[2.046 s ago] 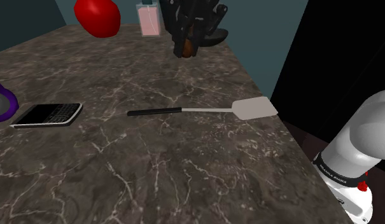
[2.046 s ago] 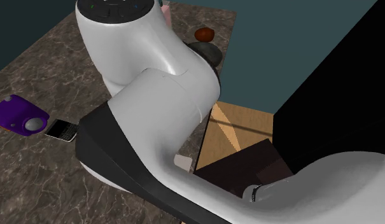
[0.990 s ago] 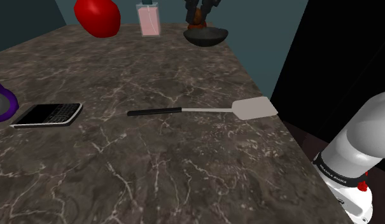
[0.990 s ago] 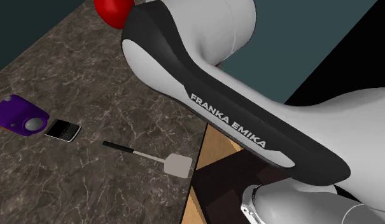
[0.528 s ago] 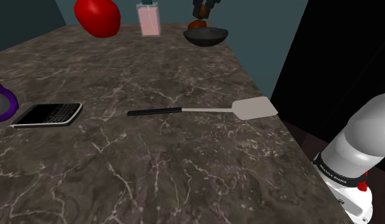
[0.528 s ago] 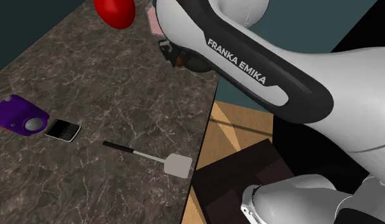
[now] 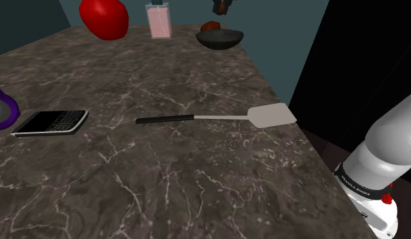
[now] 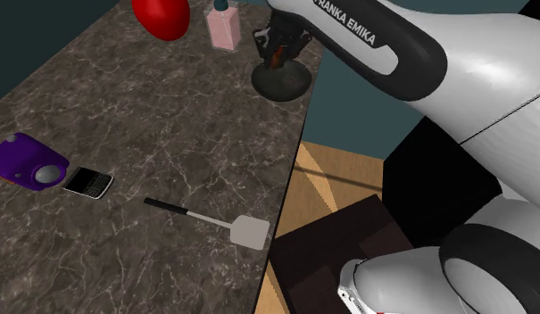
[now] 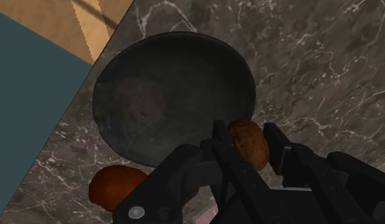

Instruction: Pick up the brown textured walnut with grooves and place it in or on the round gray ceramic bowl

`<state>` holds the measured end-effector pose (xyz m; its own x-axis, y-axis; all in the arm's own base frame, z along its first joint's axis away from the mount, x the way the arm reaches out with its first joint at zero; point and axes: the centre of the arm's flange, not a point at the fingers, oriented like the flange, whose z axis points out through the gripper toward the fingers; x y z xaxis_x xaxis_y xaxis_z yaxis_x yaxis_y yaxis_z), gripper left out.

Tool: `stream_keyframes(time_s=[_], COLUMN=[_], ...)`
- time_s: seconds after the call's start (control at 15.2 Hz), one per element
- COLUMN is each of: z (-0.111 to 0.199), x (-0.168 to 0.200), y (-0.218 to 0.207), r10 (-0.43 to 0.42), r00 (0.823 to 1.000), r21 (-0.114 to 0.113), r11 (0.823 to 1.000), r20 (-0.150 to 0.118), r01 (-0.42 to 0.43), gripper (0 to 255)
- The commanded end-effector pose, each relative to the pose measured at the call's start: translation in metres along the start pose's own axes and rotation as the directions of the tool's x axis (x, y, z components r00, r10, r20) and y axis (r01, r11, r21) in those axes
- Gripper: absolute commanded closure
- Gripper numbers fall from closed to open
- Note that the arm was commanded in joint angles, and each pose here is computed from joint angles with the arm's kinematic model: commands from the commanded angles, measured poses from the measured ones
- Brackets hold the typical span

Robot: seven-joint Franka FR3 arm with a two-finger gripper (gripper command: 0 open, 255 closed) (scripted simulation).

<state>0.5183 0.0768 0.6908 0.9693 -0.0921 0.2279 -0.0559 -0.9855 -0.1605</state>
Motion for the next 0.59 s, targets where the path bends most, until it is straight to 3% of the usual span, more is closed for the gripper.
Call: stream_keyframes(time_s=[0.0,0.13,0.53], z=[-0.001,-0.001,0.03], x=[0.019,0.033,0.026], y=[0.021,0.037,0.042], r10=[-0.001,-0.001,-0.001], r00=[1.0,1.0,1.0], r21=[0.0,0.0,0.0], r11=[1.0,1.0,1.0], r20=[0.0,0.0,0.0], r01=[0.001,0.001,0.001], gripper=[255,255,255])
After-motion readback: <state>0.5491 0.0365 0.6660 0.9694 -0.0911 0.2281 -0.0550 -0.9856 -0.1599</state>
